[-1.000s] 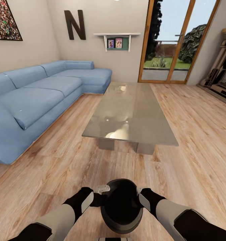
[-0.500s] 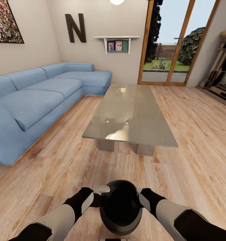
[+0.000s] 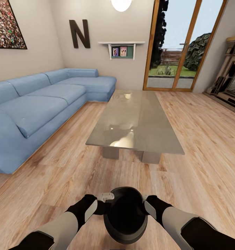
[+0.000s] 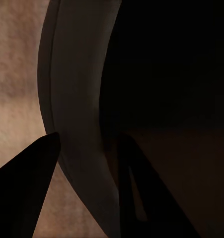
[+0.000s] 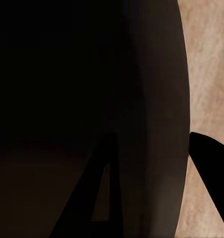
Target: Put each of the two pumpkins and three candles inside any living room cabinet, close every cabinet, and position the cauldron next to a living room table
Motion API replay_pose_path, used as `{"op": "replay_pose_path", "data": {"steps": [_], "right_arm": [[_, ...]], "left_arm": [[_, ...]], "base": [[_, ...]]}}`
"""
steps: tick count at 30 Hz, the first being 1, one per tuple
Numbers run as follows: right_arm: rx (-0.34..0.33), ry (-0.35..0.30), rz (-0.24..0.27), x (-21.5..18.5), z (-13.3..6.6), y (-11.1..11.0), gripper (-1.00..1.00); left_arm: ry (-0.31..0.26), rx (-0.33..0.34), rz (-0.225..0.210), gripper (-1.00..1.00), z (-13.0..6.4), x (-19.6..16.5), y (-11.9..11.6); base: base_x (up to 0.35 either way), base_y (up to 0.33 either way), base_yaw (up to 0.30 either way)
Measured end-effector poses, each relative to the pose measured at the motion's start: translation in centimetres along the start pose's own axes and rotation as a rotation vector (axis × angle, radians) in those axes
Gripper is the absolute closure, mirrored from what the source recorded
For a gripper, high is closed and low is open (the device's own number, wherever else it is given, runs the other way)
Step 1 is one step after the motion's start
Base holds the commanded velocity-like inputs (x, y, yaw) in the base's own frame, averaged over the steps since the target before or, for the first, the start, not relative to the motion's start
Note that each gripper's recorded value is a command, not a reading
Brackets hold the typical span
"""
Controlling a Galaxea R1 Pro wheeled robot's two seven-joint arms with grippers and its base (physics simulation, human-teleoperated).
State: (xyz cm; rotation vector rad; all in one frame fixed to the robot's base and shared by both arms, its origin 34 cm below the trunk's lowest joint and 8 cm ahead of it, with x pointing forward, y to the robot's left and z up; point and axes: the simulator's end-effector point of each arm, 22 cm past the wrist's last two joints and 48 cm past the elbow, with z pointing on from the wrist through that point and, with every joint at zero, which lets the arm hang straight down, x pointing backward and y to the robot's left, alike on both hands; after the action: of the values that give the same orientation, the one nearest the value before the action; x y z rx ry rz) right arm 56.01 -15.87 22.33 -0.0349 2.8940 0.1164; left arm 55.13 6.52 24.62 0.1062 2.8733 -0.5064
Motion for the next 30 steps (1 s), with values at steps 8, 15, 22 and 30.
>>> {"op": "replay_pose_path", "data": {"steps": [8, 15, 22, 30], "right_arm": [[0.001, -0.016, -0.002, -0.6, -0.5, 0.0, 1.0], [0.001, -0.027, -0.003, -1.0, -0.9, 0.1, 1.0], [0.001, -0.038, -0.004, -1.4, -1.4, 0.1, 1.0], [0.001, -0.051, -0.004, -1.9, -1.8, 0.1, 1.0]], "left_arm": [[-0.011, 0.0, 0.005, 1.0, -0.5, -0.4, -0.2], [-0.021, -0.001, 0.009, 1.0, -0.9, -0.8, -0.3], [-0.031, -0.001, 0.013, 1.0, -1.3, -1.2, -0.4], [-0.042, -0.002, 0.017, 1.0, -1.7, -1.6, -0.6]], "base": [[0.0, 0.0, 0.0], [0.0, 0.0, 0.0], [0.0, 0.0, 0.0], [0.0, 0.0, 0.0]]}}
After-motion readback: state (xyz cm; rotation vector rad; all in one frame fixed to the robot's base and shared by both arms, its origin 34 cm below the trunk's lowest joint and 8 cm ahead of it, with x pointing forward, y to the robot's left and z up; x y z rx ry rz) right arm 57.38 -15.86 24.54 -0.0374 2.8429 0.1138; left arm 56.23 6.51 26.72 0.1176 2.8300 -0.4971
